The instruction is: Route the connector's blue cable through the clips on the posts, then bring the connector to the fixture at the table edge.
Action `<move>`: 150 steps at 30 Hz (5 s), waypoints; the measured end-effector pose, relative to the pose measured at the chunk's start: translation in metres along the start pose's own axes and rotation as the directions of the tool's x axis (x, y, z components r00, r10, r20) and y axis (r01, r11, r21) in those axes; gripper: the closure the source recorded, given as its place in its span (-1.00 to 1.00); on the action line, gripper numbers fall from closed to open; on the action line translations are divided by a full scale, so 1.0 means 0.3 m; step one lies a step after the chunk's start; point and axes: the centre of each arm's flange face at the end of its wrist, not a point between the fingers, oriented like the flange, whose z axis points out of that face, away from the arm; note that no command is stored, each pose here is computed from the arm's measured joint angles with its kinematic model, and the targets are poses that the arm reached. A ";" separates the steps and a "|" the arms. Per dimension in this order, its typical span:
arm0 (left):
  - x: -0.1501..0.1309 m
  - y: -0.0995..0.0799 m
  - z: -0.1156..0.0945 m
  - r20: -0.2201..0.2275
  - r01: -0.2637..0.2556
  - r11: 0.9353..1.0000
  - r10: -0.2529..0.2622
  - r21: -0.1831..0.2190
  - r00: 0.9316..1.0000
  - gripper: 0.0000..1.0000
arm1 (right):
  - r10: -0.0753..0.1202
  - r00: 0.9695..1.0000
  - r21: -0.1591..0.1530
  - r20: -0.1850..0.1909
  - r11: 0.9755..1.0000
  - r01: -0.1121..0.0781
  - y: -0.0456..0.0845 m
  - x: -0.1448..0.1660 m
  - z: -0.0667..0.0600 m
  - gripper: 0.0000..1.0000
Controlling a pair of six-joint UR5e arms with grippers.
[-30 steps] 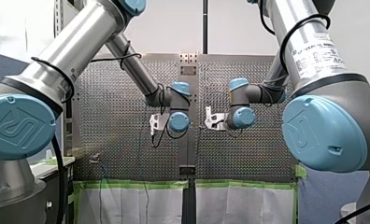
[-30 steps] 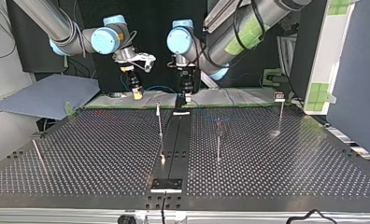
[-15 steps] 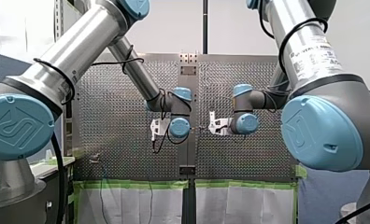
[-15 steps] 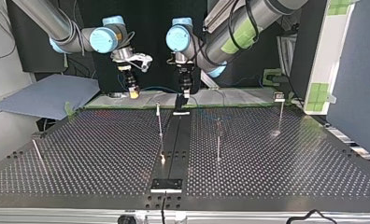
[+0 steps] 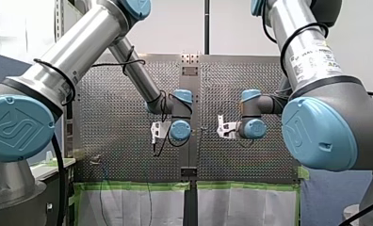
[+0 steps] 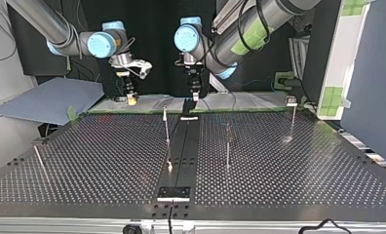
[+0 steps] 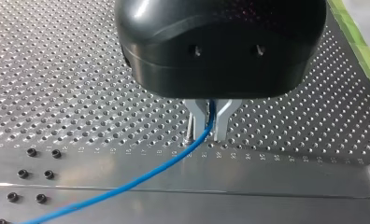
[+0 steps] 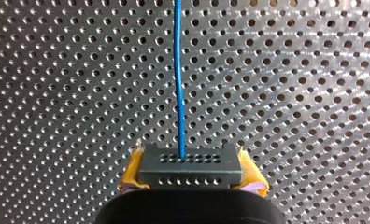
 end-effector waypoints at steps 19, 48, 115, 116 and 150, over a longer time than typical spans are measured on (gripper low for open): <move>0.058 -0.055 0.025 0.039 0.035 0.999 -0.036 0.023 0.999 0.77 | 0.020 0.999 0.007 -0.036 1.000 -0.020 0.076 -0.040 0.036 1.00; 0.032 -0.088 0.051 0.049 0.039 0.997 -0.042 0.071 0.998 0.77 | 0.037 0.997 -0.018 -0.069 0.999 -0.039 0.215 -0.032 0.068 1.00; -0.146 -0.206 0.008 0.161 -0.105 0.988 0.086 0.113 0.983 -1.00 | 0.001 0.998 0.157 -0.062 0.988 0.009 0.098 -0.009 0.070 1.00; -0.145 -0.204 0.014 0.161 -0.107 0.987 0.087 0.118 0.983 -1.00 | 0.000 0.998 0.160 -0.061 0.987 0.009 0.095 -0.009 0.069 1.00; -0.134 -0.147 0.212 0.060 -0.157 0.983 0.152 0.097 0.987 0.70 | -0.004 0.999 0.185 -0.053 0.983 0.013 0.055 -0.013 0.062 1.00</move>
